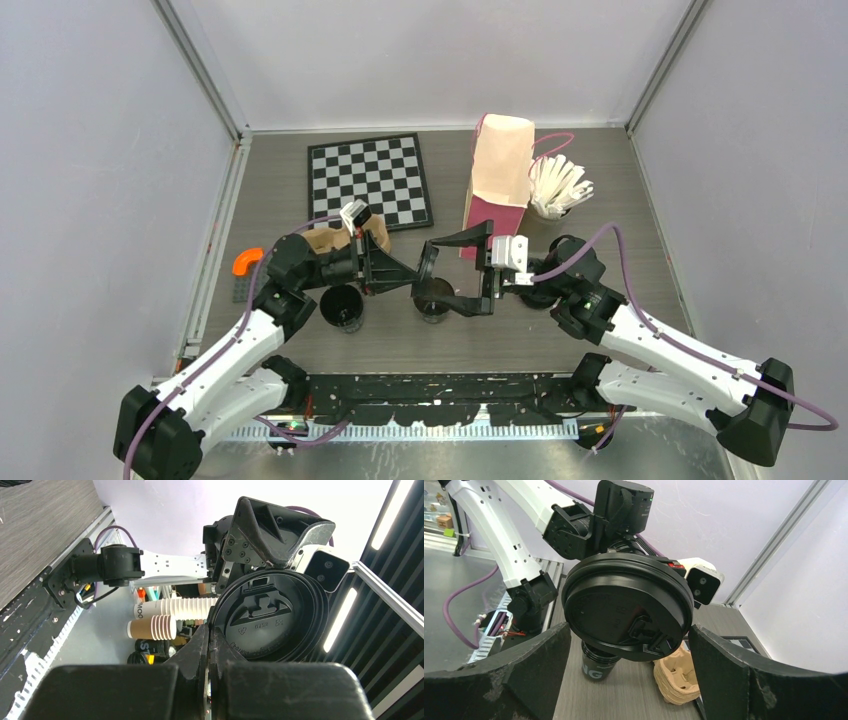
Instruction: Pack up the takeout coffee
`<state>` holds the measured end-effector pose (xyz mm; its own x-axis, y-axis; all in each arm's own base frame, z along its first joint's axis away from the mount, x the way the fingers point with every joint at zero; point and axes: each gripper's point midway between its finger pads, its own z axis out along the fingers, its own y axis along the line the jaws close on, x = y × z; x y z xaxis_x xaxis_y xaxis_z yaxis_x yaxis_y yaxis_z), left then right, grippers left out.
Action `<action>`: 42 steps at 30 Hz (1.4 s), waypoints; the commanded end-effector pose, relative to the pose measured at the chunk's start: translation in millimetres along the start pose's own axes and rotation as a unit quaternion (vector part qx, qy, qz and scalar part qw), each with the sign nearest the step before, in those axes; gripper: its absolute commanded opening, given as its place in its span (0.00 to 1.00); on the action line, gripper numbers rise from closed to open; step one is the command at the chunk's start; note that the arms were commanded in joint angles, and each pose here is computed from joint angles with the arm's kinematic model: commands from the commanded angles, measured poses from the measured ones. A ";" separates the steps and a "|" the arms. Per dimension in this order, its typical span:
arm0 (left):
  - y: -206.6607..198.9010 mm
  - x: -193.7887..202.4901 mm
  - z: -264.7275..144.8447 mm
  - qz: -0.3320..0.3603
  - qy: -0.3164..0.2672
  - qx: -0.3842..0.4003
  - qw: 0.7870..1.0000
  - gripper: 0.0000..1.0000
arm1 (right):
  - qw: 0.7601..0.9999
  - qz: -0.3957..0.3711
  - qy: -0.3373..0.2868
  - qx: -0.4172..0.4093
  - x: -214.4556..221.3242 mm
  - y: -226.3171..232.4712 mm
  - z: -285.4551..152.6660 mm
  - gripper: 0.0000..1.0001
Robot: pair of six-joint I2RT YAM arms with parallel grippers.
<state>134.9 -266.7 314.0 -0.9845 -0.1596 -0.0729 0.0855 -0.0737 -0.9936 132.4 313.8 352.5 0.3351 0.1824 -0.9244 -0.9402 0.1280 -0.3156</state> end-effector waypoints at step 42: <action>-14.4 -25.1 6.9 0.020 -0.063 0.047 0.997 0.00 | 0.992 0.003 -0.067 0.107 -23.1 -30.8 -4.1 0.92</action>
<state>163.2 -269.4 325.1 -0.9573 -0.2857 -0.0444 0.0875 -0.1398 -0.9863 160.0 310.9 353.2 0.2902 0.2337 -0.9280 -0.9292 0.3006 -0.2148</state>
